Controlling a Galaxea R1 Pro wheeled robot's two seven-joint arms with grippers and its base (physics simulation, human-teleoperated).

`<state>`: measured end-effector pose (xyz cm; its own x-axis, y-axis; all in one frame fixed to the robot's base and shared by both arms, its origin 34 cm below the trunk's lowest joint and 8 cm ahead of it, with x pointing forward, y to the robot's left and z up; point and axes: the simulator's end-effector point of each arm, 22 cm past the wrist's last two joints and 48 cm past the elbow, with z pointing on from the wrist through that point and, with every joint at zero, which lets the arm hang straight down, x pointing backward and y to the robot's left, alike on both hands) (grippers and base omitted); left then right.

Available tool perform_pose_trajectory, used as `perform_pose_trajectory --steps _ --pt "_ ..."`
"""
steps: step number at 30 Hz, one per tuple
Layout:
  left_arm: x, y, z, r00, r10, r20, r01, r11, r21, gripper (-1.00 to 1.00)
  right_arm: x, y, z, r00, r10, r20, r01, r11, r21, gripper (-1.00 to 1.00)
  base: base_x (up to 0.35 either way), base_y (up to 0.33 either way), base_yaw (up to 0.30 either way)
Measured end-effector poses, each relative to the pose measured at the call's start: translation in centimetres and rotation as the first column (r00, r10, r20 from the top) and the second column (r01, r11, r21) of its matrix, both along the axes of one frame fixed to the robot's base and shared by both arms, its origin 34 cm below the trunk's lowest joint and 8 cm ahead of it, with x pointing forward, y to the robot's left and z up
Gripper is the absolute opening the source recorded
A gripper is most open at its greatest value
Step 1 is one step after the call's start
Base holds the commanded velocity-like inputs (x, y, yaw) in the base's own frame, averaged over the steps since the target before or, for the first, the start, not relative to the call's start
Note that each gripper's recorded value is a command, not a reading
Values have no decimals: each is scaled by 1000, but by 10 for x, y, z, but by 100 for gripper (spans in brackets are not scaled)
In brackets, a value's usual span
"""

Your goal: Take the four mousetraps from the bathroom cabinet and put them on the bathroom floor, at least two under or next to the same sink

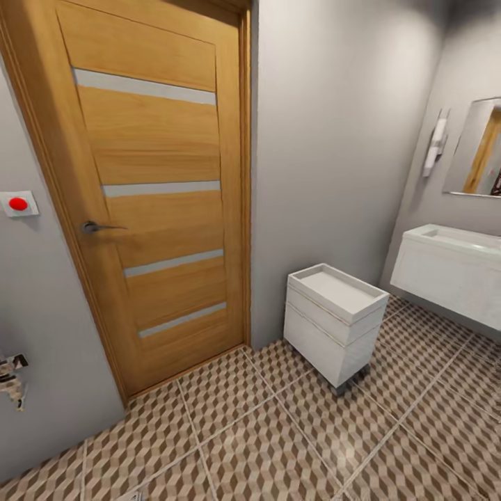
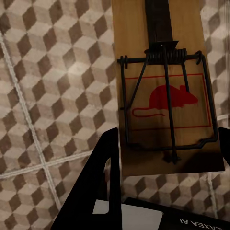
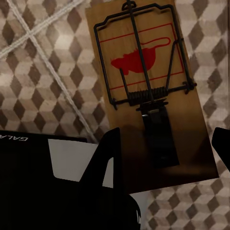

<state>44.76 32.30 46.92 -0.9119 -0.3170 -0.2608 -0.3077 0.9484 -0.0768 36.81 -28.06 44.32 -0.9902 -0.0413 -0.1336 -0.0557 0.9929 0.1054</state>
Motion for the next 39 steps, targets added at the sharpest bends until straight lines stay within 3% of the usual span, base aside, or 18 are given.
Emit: perform_pose_trajectory --steps 39 --pt "1 -5 0 1000 -3 1 3 1000 -6 -100 0 -1 0 1000 -1 0 1 1000 -1 -100 0 0 -255"
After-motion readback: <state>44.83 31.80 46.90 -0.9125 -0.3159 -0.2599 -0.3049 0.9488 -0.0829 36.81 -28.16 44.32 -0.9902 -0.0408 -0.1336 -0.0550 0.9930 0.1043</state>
